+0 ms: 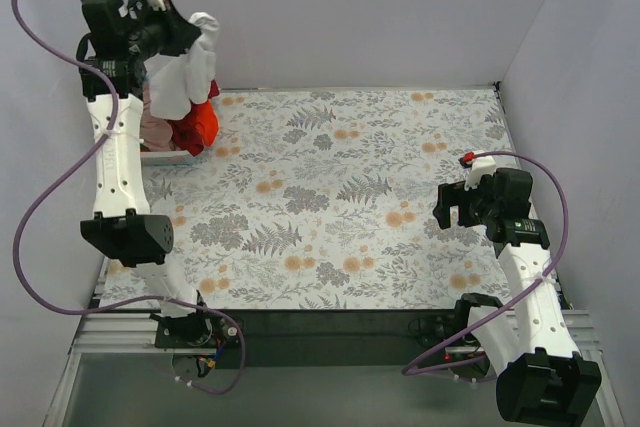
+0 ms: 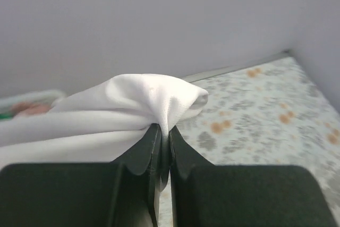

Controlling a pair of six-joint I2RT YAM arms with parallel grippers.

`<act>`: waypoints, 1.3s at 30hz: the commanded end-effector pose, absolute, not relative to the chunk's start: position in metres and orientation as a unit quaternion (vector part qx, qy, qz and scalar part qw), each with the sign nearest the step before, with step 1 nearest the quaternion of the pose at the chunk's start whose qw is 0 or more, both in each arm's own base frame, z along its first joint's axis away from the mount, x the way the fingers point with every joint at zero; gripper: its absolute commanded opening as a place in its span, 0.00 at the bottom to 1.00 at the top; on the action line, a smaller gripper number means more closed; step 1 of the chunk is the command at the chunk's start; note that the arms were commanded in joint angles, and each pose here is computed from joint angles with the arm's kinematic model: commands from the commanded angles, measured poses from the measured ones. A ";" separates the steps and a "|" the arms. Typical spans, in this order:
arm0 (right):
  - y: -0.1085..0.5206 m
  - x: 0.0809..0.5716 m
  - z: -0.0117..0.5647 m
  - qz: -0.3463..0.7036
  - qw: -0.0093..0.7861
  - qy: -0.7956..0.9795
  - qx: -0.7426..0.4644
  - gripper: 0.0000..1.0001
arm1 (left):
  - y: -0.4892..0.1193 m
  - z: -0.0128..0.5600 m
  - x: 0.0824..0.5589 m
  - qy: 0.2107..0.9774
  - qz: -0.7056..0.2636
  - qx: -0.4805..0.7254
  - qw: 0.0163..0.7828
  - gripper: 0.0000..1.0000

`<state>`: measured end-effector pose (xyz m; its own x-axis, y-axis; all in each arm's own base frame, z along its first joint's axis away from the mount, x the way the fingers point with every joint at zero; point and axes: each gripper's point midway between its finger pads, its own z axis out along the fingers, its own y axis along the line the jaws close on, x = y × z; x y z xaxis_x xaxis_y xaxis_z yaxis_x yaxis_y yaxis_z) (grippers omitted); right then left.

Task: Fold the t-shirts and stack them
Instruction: Move the tshirt to the center of the board, then flatten the tshirt out

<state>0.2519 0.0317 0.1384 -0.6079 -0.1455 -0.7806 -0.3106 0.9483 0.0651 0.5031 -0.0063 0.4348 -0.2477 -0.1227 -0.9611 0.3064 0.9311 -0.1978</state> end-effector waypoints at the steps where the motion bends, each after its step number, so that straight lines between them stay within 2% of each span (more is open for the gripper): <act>1: 0.033 0.258 0.151 0.100 0.448 0.878 -0.135 0.98 | -0.086 0.492 0.451 0.721 -0.261 0.138 0.628 0.00; 3: 0.032 0.257 0.154 0.098 0.452 0.876 -0.136 0.98 | -0.126 0.508 0.431 0.700 -0.316 0.172 0.617 0.00; 8: 0.027 0.259 0.162 0.086 0.458 0.874 -0.139 0.98 | -0.167 0.507 0.408 0.692 -0.408 0.195 0.563 0.00; 10: 0.028 0.261 0.169 0.085 0.462 0.870 -0.148 0.98 | -0.170 0.491 0.404 0.704 -0.419 0.196 0.539 0.66; 11: 0.028 0.261 0.171 0.086 0.461 0.870 -0.152 0.98 | -0.168 0.461 0.410 0.727 -0.416 0.185 0.514 0.92; 12: 0.030 0.261 0.172 0.089 0.460 0.869 -0.159 0.98 | -0.165 0.453 0.407 0.732 -0.397 0.193 0.519 0.98; 14: 0.031 0.262 0.179 0.092 0.457 0.869 -0.167 0.98 | -0.152 0.408 0.418 0.776 -0.361 0.157 0.493 0.98; 17: 0.032 0.263 0.184 0.095 0.451 0.869 -0.183 0.98 | -0.141 0.360 0.409 0.807 -0.346 0.152 0.454 0.98; 19: 0.032 0.264 0.184 0.092 0.447 0.868 -0.196 0.98 | -0.141 0.350 0.397 0.805 -0.343 0.170 0.454 0.98; 20: 0.031 0.265 0.182 0.091 0.441 0.870 -0.198 0.98 | -0.142 0.325 0.391 0.816 -0.348 0.169 0.429 0.98; 23: 0.028 0.267 0.172 0.089 0.417 0.881 -0.206 0.98 | -0.152 0.300 0.370 0.817 -0.357 0.209 0.401 0.98; 29: 0.027 0.266 0.137 0.111 0.329 0.909 -0.232 0.98 | -0.195 0.199 0.301 0.843 -0.339 0.309 0.280 0.82; 32: 0.020 0.267 0.118 0.103 0.289 0.923 -0.233 0.93 | -0.213 0.154 0.260 0.851 -0.321 0.351 0.223 0.74; 39: 0.008 0.280 0.095 0.091 0.242 0.938 -0.232 0.84 | -0.233 0.095 0.206 0.849 -0.266 0.423 0.172 0.71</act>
<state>0.2636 0.0162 0.0846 -0.7965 -0.3640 -0.4827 -0.4649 0.8792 0.1041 0.2005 -0.2302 0.0927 -0.6668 0.5948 -0.4490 0.7449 0.5126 -0.4271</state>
